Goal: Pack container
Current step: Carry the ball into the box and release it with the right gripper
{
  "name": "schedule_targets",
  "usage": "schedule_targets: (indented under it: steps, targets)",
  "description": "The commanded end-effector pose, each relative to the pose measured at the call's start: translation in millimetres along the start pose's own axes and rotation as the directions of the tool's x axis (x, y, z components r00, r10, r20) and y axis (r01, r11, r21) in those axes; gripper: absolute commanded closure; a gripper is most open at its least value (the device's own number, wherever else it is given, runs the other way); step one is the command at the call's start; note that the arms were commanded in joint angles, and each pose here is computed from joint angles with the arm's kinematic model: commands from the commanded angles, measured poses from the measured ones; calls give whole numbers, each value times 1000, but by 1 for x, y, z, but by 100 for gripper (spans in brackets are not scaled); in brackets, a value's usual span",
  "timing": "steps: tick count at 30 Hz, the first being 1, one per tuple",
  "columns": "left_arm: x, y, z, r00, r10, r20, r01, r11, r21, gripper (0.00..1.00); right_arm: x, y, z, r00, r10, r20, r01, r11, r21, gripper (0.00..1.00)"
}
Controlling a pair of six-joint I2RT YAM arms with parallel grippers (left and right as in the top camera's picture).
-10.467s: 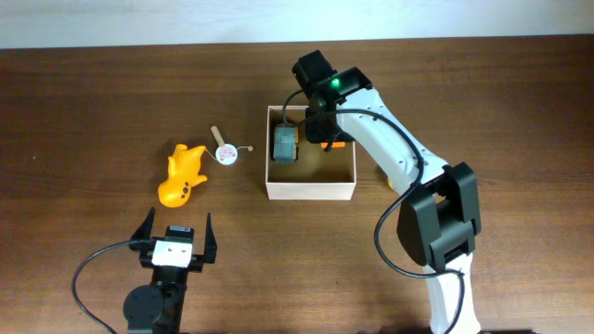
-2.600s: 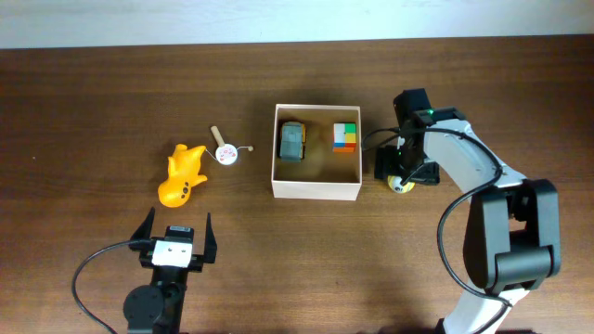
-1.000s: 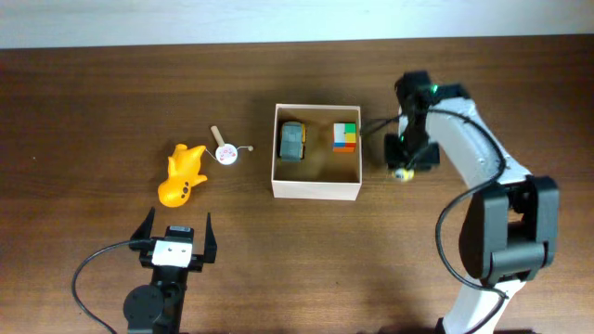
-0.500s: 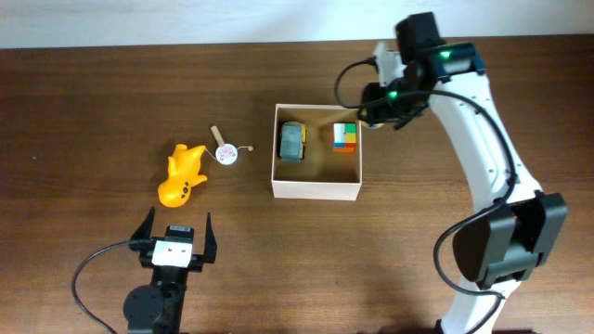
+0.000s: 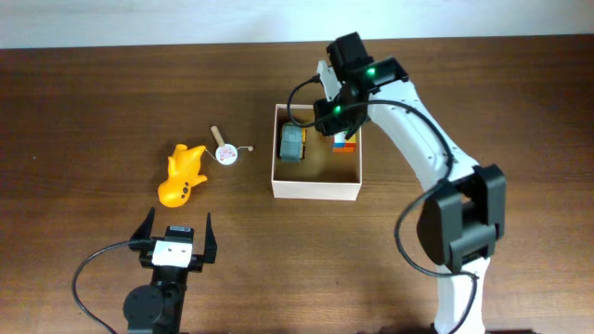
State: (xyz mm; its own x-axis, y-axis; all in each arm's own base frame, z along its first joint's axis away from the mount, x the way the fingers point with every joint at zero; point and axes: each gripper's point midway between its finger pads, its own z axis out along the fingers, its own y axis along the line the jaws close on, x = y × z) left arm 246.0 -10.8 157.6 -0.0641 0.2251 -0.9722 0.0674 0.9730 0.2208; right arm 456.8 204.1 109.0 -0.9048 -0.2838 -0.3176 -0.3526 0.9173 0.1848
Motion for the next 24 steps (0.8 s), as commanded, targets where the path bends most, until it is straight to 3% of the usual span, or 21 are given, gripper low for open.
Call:
schedule_targets:
  steps: [1, 10, 16, 24]
  targets:
    - [2, 1, 0, 1000, 15, -4, -15, 1000, -7, 1, -2, -8, 14, 1000, 11, -8, -11, 999, 37, 59]
    - [2, 1, 0, 1000, 15, -4, -15, 1000, -7, 1, 2, 3, 31, 999, -33, -32, 34, 999, 14, 58]
    - [2, 1, 0, 1000, 15, -4, -15, 1000, -7, 1, 6, 18, 33, 997, -68, -45, 68, 998, 1, 29]
    - [2, 1, 0, 1000, 15, -4, -15, 1000, -7, 1, 19, 21, 26, 993, -63, -99, 64, 998, 2, 26]
